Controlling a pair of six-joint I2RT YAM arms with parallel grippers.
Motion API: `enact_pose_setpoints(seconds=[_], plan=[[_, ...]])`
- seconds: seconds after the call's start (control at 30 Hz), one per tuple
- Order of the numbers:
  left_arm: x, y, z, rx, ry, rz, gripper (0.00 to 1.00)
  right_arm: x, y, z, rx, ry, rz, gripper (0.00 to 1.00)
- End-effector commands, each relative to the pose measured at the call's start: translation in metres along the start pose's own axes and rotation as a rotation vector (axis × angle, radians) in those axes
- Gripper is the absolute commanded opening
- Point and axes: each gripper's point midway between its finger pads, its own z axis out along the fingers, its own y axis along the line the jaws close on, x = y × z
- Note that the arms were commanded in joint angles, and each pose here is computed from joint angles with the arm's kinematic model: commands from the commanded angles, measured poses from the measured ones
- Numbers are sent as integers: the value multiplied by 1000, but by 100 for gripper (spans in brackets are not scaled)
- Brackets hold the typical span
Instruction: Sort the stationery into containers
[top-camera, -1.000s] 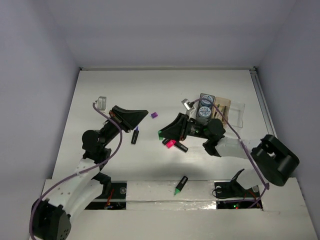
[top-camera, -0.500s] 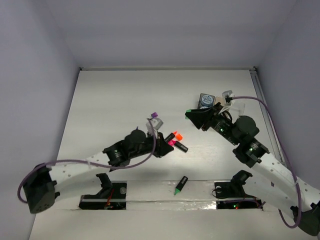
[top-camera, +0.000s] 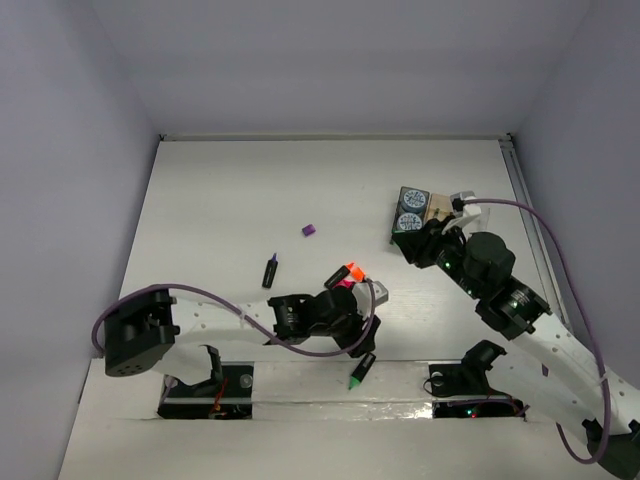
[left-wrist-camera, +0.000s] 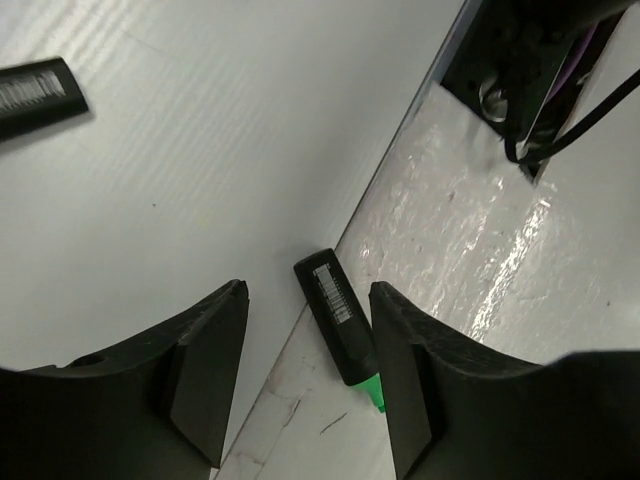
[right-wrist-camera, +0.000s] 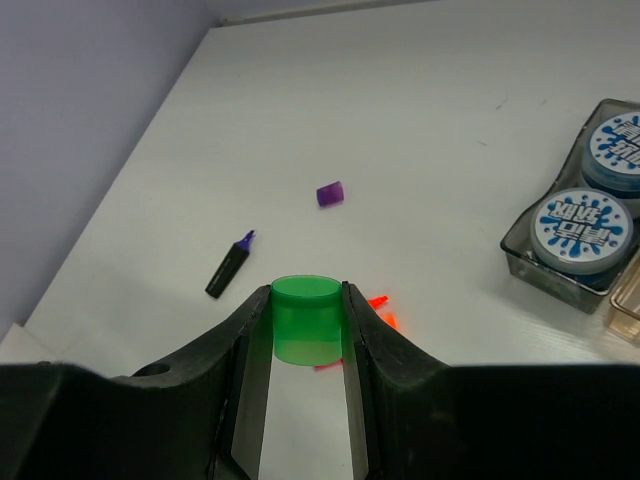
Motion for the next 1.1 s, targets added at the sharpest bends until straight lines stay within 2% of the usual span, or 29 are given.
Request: enact_pose_setpoints(seconds=[0.0,0.17,0.4,0.77,0.8,0.83,0.9,0.93,1.03,1.07], plan=[[4,-11,4,18,38,57,50,-31,-3,-9,47,-79,-15,18],[29,-13,21,-20,118,97,50,-33,-7,-11,64,-87,-17,18],[30,-9,32,-42,109,80,50,-23,-3,-9,32,-58,-9,18],[49,7,47,-107,162,59,46,-27,2,-11,7,-68,-15,19],[47,10,48,-130,152,57,43,-27,2,-11,5,-68,-16,18],[47,18,48,-174,147,47,31,-27,3,-10,0,-68,-16,18],[47,24,48,-209,142,34,23,-26,3,-10,-2,-67,-16,19],[48,29,47,-243,135,17,13,-26,3,-10,-3,-66,-18,18],[48,36,45,-286,114,-20,0,-27,4,-9,-8,-66,-21,19],[45,36,42,-287,98,-34,0,-25,4,-8,-5,-60,-23,19]])
